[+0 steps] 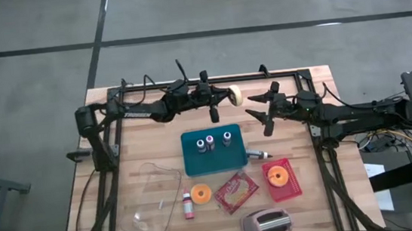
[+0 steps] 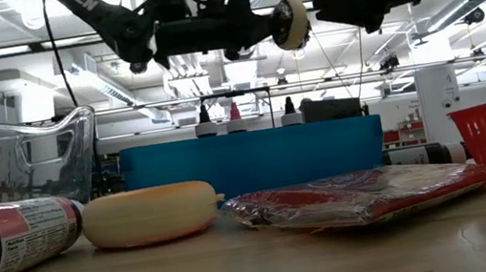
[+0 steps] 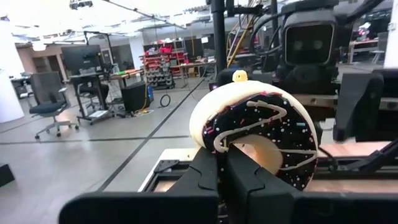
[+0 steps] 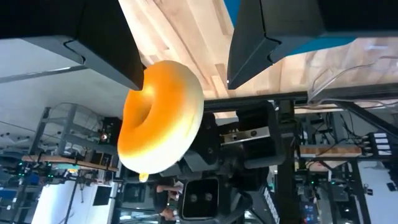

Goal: Pick & Place Food Item
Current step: Put the black donut into the red bin

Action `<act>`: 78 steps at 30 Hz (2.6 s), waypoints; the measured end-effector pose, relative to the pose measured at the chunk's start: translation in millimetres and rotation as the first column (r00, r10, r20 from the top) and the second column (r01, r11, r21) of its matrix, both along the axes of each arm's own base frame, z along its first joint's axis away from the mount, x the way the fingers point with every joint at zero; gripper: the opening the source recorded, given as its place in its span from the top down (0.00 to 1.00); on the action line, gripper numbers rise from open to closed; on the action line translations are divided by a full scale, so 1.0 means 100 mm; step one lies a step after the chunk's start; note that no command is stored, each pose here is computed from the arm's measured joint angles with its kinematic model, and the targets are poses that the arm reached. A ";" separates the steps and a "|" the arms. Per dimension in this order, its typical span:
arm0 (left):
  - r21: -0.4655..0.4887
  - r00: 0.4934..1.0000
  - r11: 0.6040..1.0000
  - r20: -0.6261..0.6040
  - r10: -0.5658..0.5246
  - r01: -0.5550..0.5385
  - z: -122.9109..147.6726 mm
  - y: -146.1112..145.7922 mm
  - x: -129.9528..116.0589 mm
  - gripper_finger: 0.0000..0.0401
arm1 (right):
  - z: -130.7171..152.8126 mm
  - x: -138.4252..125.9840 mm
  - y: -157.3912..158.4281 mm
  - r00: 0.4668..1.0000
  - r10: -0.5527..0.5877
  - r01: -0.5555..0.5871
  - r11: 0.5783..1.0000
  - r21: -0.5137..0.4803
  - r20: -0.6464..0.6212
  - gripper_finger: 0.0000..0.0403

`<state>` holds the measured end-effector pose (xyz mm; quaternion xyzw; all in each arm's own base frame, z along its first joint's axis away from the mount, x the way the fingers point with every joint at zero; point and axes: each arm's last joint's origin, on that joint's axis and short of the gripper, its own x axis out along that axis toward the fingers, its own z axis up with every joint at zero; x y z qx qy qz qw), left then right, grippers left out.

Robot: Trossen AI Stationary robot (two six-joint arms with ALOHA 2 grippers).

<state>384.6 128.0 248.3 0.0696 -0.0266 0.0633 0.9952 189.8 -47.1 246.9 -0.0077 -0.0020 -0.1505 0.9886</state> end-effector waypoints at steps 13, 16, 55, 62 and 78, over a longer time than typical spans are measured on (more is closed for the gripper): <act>-0.006 0.999 0.999 0.021 -0.035 0.035 0.06 0.00 0.11 1.00 | 0.00 -0.02 -0.07 0.999 -0.042 0.042 0.999 0.000 0.000 0.44; -0.005 0.999 0.999 0.022 -0.034 0.034 0.06 0.01 0.11 1.00 | 0.01 -0.02 -0.07 0.999 -0.041 0.041 0.999 -0.005 0.006 0.44; -0.006 0.999 0.999 0.025 -0.042 0.042 0.05 0.01 0.12 1.00 | 0.17 0.36 -0.17 0.999 0.005 -0.004 1.000 0.017 -0.050 0.44; -0.007 0.999 0.999 0.023 -0.042 0.042 0.05 0.01 0.12 1.00 | 0.19 0.29 -0.16 0.997 -0.034 0.037 0.999 0.036 -0.073 0.53; -0.005 0.997 0.998 0.021 -0.069 0.069 0.04 0.00 0.12 1.00 | 0.19 0.28 -0.17 0.994 -0.071 0.074 0.997 0.024 -0.079 0.97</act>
